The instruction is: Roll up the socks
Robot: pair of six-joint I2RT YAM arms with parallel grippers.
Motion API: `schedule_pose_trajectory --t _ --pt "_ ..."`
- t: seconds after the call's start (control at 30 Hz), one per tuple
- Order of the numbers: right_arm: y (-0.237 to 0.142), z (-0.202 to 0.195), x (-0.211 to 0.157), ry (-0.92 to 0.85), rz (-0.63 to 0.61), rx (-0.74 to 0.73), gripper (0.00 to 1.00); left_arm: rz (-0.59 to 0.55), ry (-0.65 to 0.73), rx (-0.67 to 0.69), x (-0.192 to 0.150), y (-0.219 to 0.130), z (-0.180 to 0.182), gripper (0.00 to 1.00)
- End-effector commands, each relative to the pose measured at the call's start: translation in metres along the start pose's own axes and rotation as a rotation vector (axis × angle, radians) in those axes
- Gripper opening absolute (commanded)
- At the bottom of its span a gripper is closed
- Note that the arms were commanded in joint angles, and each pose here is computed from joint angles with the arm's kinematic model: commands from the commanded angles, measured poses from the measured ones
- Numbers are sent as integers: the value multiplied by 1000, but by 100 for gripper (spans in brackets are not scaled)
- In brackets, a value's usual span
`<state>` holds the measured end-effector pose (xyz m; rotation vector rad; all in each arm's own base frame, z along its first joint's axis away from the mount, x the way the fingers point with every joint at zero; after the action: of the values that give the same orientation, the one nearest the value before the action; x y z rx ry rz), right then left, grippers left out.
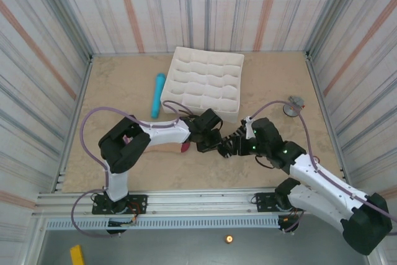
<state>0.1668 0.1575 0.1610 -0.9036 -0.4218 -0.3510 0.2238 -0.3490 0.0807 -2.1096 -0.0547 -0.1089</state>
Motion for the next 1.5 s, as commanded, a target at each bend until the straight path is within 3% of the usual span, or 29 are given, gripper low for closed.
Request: schedule_pose_trajectory --t 0.0,0.33,0.57,0.93,1.47 --pt "-2 -11 -8 -202 -50 -215 75 42 -21 21 -5 -8 8 0" --pt "18 22 -32 -560 -147 -361 67 71 -51 -29 0 -13 9 0" --pt "42 41 -50 -756 -219 -379 63 95 -70 -53 3 -17 13 0" --pt "78 36 -63 -828 -300 -452 59 116 -82 -71 4 -22 19 0" --pt "91 9 -82 -820 -267 -535 51 138 -87 -74 4 -21 23 0"
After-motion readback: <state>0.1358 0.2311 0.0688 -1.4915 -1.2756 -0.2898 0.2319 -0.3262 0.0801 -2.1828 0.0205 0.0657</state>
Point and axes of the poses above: each hand's point on the last joint's axis, 136 mm out from that joint toward the fingers, its own y axis out along the fingers, its own z axis along the line the jaws close on, x = y × z, the point moved 6 cm from there along -y, back along the fingers, and after that the axes turned 9 degrees about y, right-handed, at the moved point
